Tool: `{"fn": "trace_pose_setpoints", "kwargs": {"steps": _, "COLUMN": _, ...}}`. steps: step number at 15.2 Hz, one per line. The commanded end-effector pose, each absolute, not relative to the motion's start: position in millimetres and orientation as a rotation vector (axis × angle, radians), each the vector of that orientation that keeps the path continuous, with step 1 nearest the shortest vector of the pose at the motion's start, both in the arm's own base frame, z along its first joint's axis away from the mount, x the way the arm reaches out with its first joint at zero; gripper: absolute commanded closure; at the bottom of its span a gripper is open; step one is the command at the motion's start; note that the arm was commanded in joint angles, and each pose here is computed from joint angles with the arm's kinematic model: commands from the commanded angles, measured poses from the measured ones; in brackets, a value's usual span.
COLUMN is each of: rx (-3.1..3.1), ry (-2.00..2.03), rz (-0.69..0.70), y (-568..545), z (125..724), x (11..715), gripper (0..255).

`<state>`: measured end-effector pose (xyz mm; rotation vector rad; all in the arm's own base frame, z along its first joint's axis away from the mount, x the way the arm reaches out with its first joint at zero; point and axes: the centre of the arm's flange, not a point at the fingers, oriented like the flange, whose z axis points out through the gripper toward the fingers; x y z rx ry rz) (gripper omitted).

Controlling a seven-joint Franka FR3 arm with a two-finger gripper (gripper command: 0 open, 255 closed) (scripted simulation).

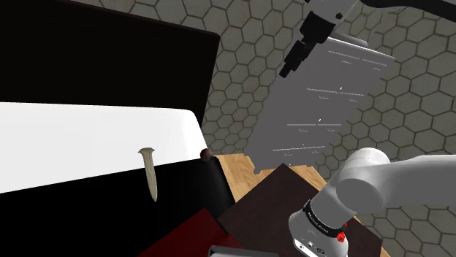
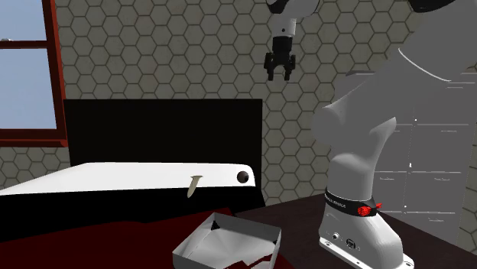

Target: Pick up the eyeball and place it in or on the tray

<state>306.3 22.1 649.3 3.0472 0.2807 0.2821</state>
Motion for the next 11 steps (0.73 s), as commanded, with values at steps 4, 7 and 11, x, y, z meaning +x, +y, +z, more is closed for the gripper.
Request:
{"fn": "trace_pose_setpoints", "kwargs": {"steps": 4, "rx": 3.056, "ry": 0.309, "rz": 0.248, "y": 26, "z": 616, "x": 329, "gripper": 0}}
{"fn": "trace_pose_setpoints", "kwargs": {"steps": 7, "rx": 3.065, "ry": 0.337, "rz": 0.214, "y": 31, "z": 581, "x": 350, "gripper": 0}}
{"fn": "trace_pose_setpoints", "kwargs": {"steps": 11, "rx": 3.075, "ry": 0.374, "rz": 0.167, "y": 39, "z": 535, "x": 377, "gripper": 0}}
